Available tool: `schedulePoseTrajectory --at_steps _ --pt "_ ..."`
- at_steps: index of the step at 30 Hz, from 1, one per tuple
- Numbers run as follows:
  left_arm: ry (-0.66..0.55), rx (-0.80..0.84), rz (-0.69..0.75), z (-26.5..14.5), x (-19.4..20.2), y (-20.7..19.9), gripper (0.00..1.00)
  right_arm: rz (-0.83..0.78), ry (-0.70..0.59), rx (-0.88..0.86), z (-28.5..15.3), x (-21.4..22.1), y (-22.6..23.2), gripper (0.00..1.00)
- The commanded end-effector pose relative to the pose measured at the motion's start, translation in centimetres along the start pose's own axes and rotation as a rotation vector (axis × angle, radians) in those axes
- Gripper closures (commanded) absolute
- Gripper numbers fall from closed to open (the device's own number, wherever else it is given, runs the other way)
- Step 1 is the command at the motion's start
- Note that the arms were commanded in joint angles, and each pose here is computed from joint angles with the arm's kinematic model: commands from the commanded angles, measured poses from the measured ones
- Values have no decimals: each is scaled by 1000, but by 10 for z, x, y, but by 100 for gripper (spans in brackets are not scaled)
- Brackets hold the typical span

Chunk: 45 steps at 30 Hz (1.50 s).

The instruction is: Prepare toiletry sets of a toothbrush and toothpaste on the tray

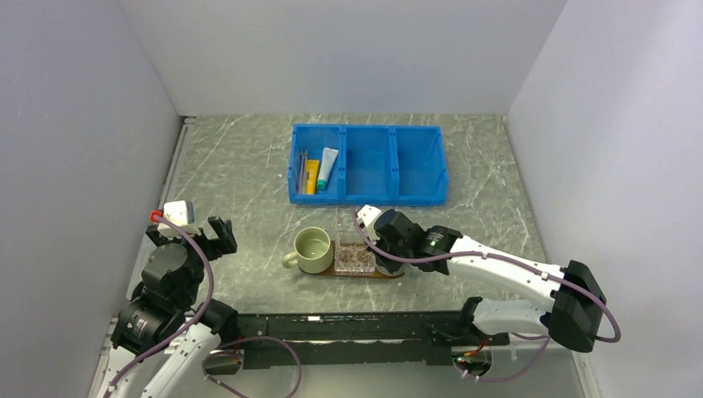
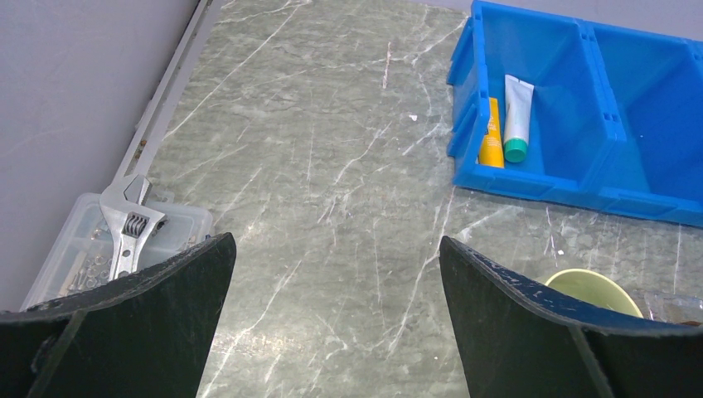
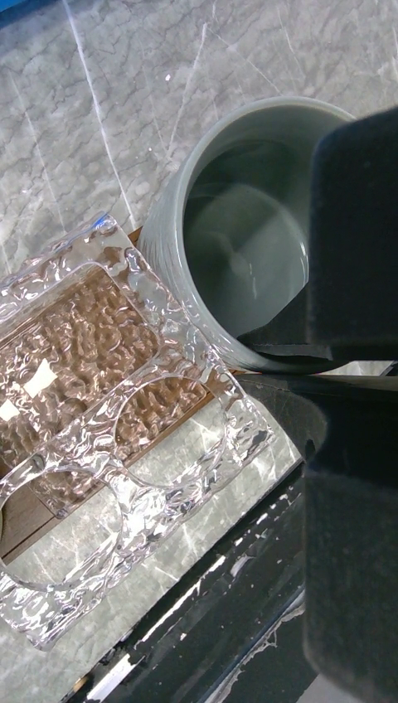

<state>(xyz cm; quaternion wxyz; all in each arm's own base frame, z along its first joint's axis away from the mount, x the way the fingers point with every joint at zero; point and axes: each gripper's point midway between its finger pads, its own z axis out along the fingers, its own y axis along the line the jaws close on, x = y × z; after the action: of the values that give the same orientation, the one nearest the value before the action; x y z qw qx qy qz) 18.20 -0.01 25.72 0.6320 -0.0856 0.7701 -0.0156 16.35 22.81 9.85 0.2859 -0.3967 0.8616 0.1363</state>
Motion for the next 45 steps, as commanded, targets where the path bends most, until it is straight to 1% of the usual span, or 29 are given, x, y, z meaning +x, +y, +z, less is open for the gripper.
schedulePoseTrajectory --at_steps 1,6,11,20,35,45 --pt "-26 12 -6 0 -7 -3 1 14 -120 22 -4 -34 -2 100" --pt "-25 12 -5 0 -7 -3 1 21 -123 24 -4 -35 -2 96" --pt "-27 10 -7 0 -8 -2 1 25 -122 26 -4 -34 -2 89" --pt "-28 12 -7 0 -8 -2 1 31 -111 18 -2 -33 0 81" --pt "-30 14 -9 -1 -8 -2 1 38 -112 44 -12 -34 -5 73" --pt "-27 15 -7 0 -8 -3 1 32 -133 66 -30 -40 -10 67"
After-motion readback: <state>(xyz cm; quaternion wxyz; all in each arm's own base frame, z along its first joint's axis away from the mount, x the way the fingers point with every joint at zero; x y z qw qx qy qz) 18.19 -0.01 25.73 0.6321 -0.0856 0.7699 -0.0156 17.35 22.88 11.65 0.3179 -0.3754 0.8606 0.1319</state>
